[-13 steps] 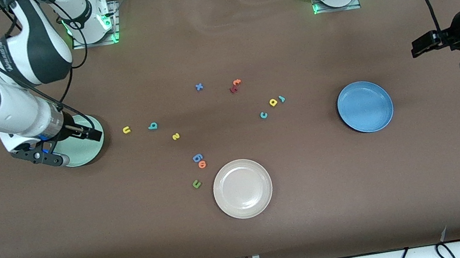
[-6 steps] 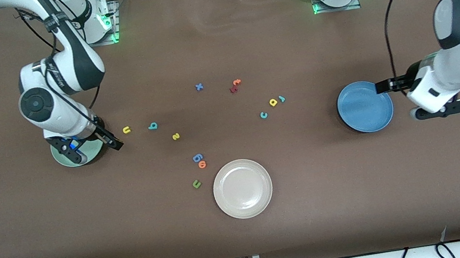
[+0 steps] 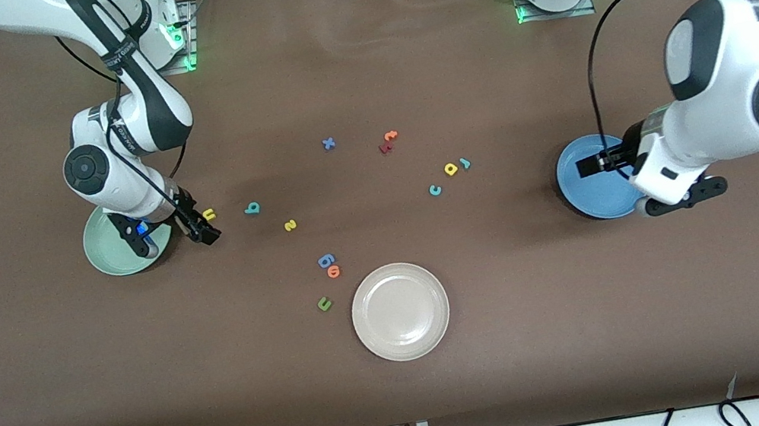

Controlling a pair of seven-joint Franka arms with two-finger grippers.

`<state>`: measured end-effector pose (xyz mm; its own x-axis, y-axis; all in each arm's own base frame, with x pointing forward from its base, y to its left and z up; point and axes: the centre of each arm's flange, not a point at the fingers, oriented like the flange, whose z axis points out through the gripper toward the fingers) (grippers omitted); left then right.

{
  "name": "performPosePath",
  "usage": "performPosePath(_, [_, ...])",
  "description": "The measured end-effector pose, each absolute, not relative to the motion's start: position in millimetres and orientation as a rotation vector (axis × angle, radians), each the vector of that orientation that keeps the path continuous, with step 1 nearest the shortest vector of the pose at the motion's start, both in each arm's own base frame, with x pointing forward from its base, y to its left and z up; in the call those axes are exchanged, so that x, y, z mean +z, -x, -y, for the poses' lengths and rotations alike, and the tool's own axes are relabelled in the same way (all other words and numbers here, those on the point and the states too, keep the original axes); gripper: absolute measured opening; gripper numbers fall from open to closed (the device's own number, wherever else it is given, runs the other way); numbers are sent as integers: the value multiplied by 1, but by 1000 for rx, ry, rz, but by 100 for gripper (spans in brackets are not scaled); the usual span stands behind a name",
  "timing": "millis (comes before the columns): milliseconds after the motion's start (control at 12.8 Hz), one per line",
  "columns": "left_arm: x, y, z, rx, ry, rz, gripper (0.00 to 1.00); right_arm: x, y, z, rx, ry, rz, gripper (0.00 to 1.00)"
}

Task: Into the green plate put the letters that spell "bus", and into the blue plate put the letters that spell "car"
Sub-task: 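Reach the right gripper to the yellow u while the left gripper reaches the teal c, then grasp the yellow u with the right gripper while the left gripper lowers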

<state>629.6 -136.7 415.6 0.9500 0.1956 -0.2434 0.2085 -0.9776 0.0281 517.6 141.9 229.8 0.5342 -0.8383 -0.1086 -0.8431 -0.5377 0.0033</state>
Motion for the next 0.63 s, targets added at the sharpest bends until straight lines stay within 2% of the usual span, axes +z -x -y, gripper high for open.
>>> performPosePath(313, [359, -613, 225, -269, -3059, -448, 100, 201, -496, -131, 110, 2646, -1563, 94])
performPosePath(626, [310, -602, 288, -210, -3062, -446, 100, 187, -490, -129, 130, 2644, -1599, 91])
